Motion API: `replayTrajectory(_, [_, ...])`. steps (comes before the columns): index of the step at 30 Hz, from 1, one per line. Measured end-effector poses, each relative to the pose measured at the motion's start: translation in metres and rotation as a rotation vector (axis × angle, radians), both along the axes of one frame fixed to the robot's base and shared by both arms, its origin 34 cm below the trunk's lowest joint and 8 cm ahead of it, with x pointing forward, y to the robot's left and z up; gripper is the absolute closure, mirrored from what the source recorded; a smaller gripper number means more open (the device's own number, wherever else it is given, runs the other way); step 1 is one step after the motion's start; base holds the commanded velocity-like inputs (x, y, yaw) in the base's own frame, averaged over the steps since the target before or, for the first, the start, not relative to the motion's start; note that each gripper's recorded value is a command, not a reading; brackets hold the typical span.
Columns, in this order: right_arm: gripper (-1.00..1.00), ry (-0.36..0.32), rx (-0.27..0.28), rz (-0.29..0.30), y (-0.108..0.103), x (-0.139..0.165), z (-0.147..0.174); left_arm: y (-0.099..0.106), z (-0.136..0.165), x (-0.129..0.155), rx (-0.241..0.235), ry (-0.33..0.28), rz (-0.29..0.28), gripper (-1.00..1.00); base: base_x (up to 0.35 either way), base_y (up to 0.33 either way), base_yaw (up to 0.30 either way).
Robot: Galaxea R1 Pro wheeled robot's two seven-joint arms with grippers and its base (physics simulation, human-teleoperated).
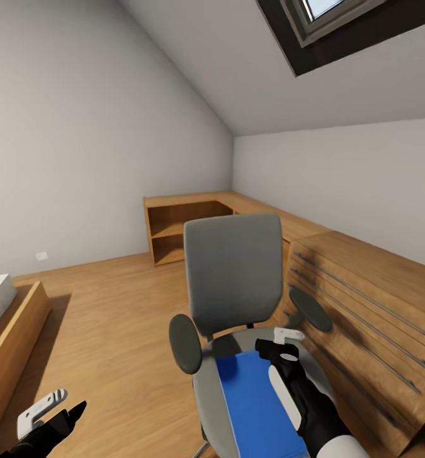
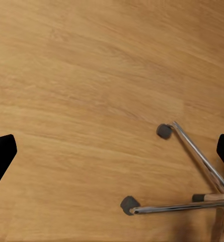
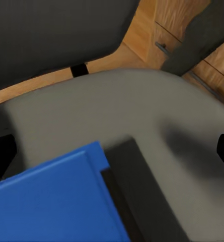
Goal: In the bedroom, organize the workspace by keeping the computer under the desk, ensuring the monitor is on the desk, placing the keyboard on the desk next to the monitor, placing the mouse on the desk next to the keyboard, moving the folder from the swivel chair onto the desk next to the mouse, stacking the notebook on top of the folder with the pen on top of the notebook, and positioning the swivel chair next to the desk.
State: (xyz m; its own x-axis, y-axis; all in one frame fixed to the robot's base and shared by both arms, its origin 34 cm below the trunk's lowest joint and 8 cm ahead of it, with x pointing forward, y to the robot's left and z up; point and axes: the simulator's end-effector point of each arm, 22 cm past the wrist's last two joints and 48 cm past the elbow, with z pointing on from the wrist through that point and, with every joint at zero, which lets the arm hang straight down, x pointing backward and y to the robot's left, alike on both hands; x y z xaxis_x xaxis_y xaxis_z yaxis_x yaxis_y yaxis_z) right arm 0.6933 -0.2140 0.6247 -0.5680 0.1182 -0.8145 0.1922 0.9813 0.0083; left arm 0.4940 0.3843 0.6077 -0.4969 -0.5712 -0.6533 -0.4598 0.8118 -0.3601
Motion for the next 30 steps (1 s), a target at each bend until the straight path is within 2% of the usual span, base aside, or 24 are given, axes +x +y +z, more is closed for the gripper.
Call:
replayTrajectory(7, [-1.0, -0.002, -0.01, 0.02, 0.0071, 0.0003, 0.0006, -0.0001, -0.0002, 0.0002, 0.0, 0.0, 0.0, -1.0, 0.069, 0.0, 0.0])
replayTrajectory(30, [-1.0, -0.004, -0.013, 0.029, 0.0103, 0.0005, 0.0011, -0.0012, 0.0, 0.0006, -0.004, 0.0, -0.004, -1.0, 0.039, 0.0, 0.0])
